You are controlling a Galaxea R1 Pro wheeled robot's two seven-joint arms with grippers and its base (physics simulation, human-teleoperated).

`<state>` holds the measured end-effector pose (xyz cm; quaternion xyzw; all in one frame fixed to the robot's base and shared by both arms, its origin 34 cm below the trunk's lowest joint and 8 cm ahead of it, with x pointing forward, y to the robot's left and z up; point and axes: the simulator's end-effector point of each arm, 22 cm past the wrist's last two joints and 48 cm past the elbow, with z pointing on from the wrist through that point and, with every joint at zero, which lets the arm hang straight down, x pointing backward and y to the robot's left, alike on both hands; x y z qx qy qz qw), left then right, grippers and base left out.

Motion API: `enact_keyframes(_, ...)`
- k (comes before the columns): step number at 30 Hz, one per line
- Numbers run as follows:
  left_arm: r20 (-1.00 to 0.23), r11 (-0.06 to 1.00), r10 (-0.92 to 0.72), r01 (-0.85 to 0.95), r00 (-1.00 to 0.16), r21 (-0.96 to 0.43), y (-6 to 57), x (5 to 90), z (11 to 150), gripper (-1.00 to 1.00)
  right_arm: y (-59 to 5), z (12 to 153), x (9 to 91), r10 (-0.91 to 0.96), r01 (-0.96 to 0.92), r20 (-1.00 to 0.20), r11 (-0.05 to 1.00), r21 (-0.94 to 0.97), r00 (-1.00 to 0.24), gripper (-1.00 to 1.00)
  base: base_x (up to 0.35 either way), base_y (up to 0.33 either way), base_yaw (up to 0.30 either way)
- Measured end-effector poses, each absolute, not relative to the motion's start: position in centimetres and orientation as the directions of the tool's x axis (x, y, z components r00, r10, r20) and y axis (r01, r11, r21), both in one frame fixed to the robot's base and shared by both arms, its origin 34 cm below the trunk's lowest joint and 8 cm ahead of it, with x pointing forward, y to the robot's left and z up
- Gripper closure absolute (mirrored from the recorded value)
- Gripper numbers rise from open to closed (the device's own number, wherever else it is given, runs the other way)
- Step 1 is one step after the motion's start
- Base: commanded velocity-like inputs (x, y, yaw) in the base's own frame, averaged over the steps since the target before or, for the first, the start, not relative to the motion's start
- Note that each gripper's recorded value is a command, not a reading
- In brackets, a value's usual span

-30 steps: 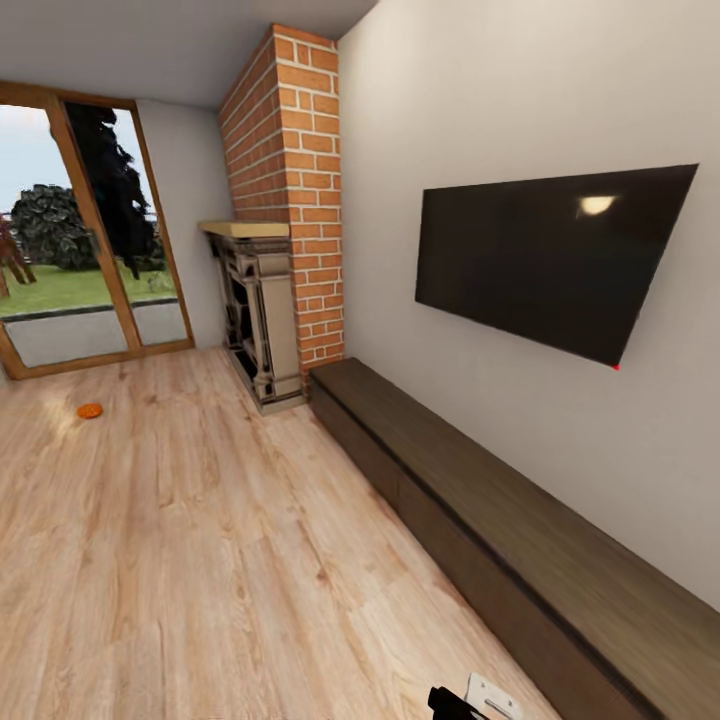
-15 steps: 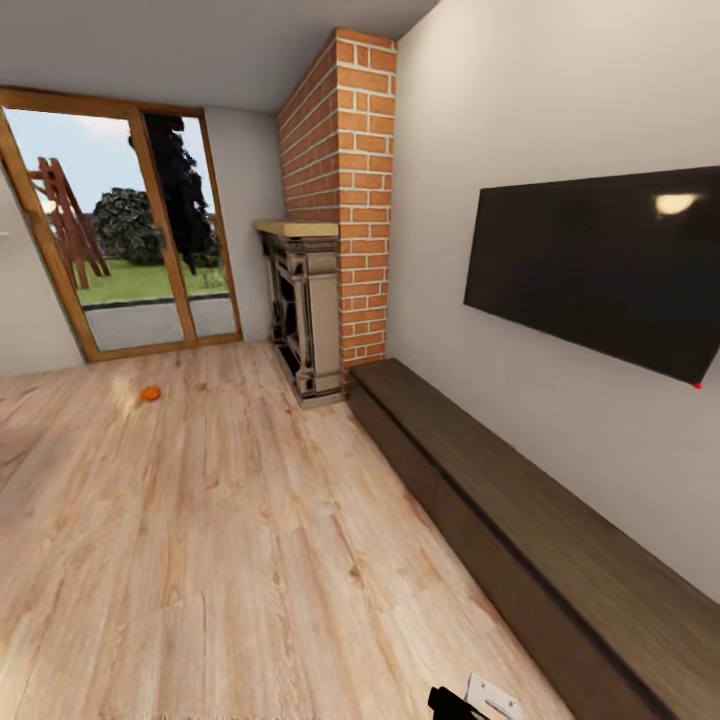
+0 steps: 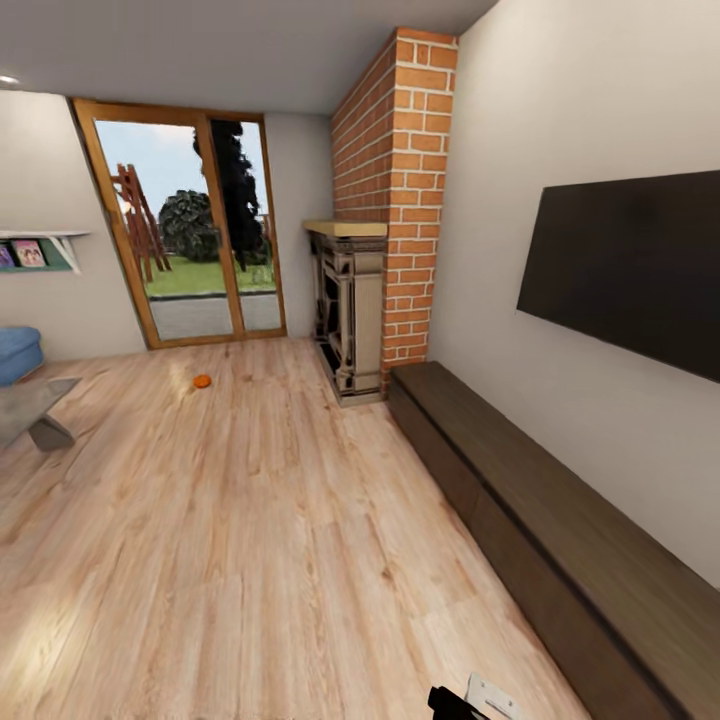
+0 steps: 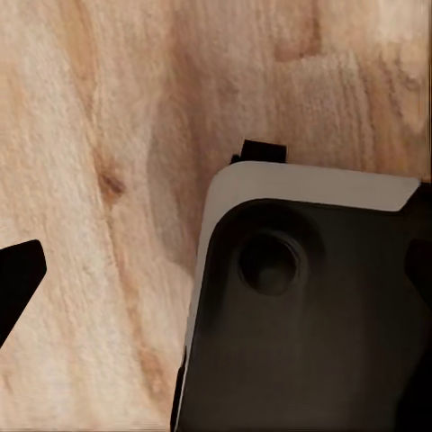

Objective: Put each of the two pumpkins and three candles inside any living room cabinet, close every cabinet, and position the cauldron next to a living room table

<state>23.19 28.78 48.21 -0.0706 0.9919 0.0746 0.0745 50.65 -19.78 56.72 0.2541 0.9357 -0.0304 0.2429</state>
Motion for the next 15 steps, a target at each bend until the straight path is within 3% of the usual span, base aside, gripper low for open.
enact_keyframes(7, -0.150, 0.980, -0.129, -0.149, -0.980, 0.130, 28.2, 23.0, 48.2, -1.00, -19.8, 56.7, 50.7, 0.461, 0.490, -0.470, 0.869, 0.067, -0.753, -1.00, 0.000, 0.000, 0.290)
enact_keyframes(15, -0.263, 0.976, -0.123, -0.165, -0.957, 0.143, 31.8, 29.0, 49.2, -1.00, -19.7, 56.7, 50.7, 0.460, 0.489, -0.470, 0.870, 0.067, -0.753, -1.00, 0.000, 0.000, 0.290)
